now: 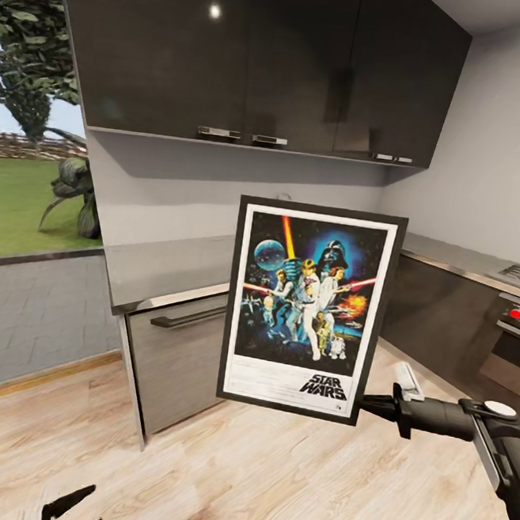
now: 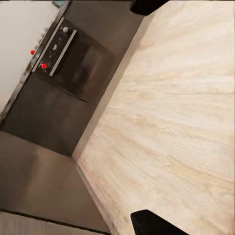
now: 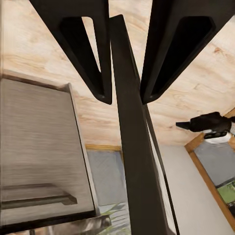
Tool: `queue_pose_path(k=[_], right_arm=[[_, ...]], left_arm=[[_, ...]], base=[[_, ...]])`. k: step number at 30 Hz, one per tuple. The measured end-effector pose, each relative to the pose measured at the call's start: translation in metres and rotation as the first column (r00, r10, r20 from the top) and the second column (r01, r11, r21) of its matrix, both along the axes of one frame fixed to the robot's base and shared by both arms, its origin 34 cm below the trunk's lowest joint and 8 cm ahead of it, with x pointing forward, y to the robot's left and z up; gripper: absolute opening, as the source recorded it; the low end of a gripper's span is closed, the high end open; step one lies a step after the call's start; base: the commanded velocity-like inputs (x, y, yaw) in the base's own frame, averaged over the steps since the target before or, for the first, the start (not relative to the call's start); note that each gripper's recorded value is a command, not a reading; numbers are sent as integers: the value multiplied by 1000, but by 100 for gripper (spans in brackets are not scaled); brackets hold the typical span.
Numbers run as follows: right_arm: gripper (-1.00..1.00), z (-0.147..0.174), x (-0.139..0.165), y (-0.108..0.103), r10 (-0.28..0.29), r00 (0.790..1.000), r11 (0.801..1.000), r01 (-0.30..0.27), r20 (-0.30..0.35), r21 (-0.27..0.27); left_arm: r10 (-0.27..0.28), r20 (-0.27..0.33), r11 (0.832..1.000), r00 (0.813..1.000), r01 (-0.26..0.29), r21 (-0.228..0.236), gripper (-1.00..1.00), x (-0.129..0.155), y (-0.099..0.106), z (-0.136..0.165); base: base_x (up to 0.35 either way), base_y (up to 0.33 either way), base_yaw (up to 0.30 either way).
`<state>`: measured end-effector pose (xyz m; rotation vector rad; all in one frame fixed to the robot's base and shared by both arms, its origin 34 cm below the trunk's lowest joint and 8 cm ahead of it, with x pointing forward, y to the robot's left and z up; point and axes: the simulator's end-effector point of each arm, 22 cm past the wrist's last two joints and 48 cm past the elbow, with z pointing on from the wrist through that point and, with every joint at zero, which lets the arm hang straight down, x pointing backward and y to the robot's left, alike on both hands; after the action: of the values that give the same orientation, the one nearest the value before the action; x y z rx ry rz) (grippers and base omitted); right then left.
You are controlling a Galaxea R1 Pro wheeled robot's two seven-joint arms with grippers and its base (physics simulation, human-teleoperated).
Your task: Pick up the poster from the kitchen countertop and hang it on one of the wall nails in the kitchen.
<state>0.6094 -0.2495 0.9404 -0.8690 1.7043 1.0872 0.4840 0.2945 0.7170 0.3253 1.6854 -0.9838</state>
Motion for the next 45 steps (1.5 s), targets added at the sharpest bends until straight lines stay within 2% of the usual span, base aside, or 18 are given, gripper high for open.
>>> queue_pose_path(k=[1,2,3,5,30,32,33,34,35,36,37,39,41,45], right_arm=[[-100,0,0,0,0,1000,1000,0,2,0],[-100,0,0,0,1,1000,1000,-1,2,0],[-100,-1,-1,0,1,1000,1000,-1,2,-1],[-100,-2,-1,1,3,1000,1000,-3,5,-3],[-100,-6,0,2,-3,1000,1000,3,6,-13],[-100,-6,0,2,-3,1000,1000,3,6,-13],[-100,-6,0,2,-3,1000,1000,3,6,-13],[-100,-6,0,2,-3,1000,1000,3,6,-13],[-100,-6,0,2,-3,1000,1000,3,6,-13],[-100,-6,0,2,-3,1000,1000,3,6,-13],[-100,-6,0,2,-3,1000,1000,3,6,-13],[-100,-6,0,2,-3,1000,1000,3,6,-12],[-100,-6,0,2,-3,1000,1000,3,6,-12],[-100,-6,0,2,-4,1000,1000,4,7,-12]], left_arm=[[63,-76,998,995,-64,-5,100,-47,10,-27],[106,-76,994,991,-108,-11,100,-50,17,-28],[172,-52,985,984,-174,-24,100,-42,29,-23],[194,-53,980,980,-196,-28,100,-44,32,-24],[245,-76,969,967,-247,-18,100,-40,35,-31],[293,-91,956,952,-294,5,100,-34,44,-38],[344,-106,939,933,-343,30,100,-29,53,-44],[371,-114,929,922,-368,44,100,-26,58,-48],[421,-128,907,898,-415,69,100,-22,68,-55],[442,-133,897,887,-435,82,100,-21,72,-58],[475,-141,879,868,-465,101,100,-18,79,-62],[506,-152,862,849,-492,117,100,-17,86,-66],[520,-167,854,838,-506,122,100,-16,89,-69],[530,-180,848,829,-515,123,100,-16,91,-72]], base=[[0,0,0],[0,0,0],[0,0,0],[0,0,208],[0,0,284],[0,0,293],[0,0,293],[0,0,293],[0,0,293],[0,0,293],[0,0,293],[0,0,294],[0,0,294],[0,0,294]])
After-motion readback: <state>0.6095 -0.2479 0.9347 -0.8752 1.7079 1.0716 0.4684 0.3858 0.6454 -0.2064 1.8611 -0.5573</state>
